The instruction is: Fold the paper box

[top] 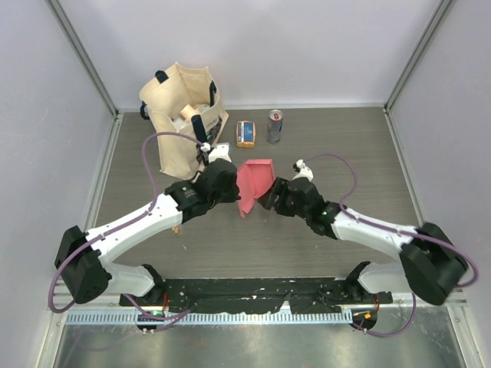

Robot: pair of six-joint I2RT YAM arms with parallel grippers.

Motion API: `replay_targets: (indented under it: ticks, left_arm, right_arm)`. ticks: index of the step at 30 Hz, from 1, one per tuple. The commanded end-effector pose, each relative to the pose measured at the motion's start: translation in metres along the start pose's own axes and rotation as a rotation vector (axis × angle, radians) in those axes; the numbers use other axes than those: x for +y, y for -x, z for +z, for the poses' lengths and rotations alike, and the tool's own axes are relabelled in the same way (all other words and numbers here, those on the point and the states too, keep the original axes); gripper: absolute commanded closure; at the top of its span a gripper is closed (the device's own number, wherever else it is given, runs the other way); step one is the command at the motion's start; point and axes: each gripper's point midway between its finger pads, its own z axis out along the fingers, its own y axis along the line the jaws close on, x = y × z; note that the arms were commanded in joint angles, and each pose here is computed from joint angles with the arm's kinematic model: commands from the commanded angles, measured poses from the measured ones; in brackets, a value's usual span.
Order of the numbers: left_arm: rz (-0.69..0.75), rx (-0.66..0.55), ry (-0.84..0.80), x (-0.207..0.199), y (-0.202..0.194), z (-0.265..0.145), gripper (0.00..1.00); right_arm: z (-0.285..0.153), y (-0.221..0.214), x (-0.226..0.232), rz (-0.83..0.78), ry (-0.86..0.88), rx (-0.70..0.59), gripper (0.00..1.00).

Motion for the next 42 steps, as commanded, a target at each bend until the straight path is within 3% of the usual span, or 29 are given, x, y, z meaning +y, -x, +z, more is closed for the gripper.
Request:
replay_targets:
  ticks: [1, 4, 9, 11, 17, 23, 26, 27, 28, 34, 39, 40, 42]
  left_arm:
    - [0.317, 0.202, 0.123, 0.038, -0.014, -0.040, 1.00]
    - [0.510, 0.310, 0.178, 0.054, -0.013, -0.057, 1.00]
    - [0.794, 0.421, 0.150, 0.067, -0.015, -0.068, 1.00]
    - [0.857, 0.443, 0.109, 0.059, -0.015, -0.066, 1.00]
    - [1.169, 0.478, 0.009, 0.033, -0.010, -0.048, 1.00]
    - [1.408, 0.561, 0.027, 0.017, -0.016, -0.017, 1.00]
    - [1.449, 0.577, 0.028, 0.011, -0.014, -0.006, 0.94]
    - [1.453, 0.563, 0.015, 0.004, -0.011, -0.004, 0.88]
    - [1.463, 0.574, 0.000, 0.002, -0.014, 0.000, 0.76]
    - [1.440, 0.445, 0.018, -0.022, 0.016, 0.004, 0.47]
    - [1.254, 0.252, -0.088, -0.044, 0.037, -0.030, 0.40]
    - [1.223, 0.260, -0.102, -0.035, 0.028, -0.033, 0.40]
    - [1.049, 0.092, -0.110, -0.035, 0.051, -0.065, 0.38]
  right_arm:
    - [-0.065, -0.024, 0.050, -0.334, 0.434, 0.118, 0.25]
    - [-0.100, -0.026, 0.049, -0.471, 0.481, 0.161, 0.21]
    - [-0.115, 0.017, 0.035, -0.550, 0.373, 0.030, 0.09]
    - [-0.106, 0.035, 0.025, -0.519, 0.326, 0.021, 0.09]
    - [-0.079, 0.034, -0.001, -0.353, 0.325, 0.173, 0.14]
    - [-0.074, 0.031, -0.021, -0.315, 0.271, 0.169, 0.14]
    - [-0.078, 0.035, -0.032, -0.291, 0.248, 0.139, 0.14]
    - [-0.078, 0.036, -0.033, -0.290, 0.244, 0.131, 0.14]
    - [-0.078, 0.035, -0.036, -0.287, 0.237, 0.128, 0.14]
    - [-0.074, 0.027, -0.051, -0.284, 0.198, 0.139, 0.14]
    - [-0.075, 0.025, -0.060, -0.309, 0.167, 0.139, 0.15]
    - [-0.075, 0.027, -0.060, -0.319, 0.164, 0.136, 0.15]
    - [-0.076, 0.028, -0.062, -0.330, 0.154, 0.126, 0.15]
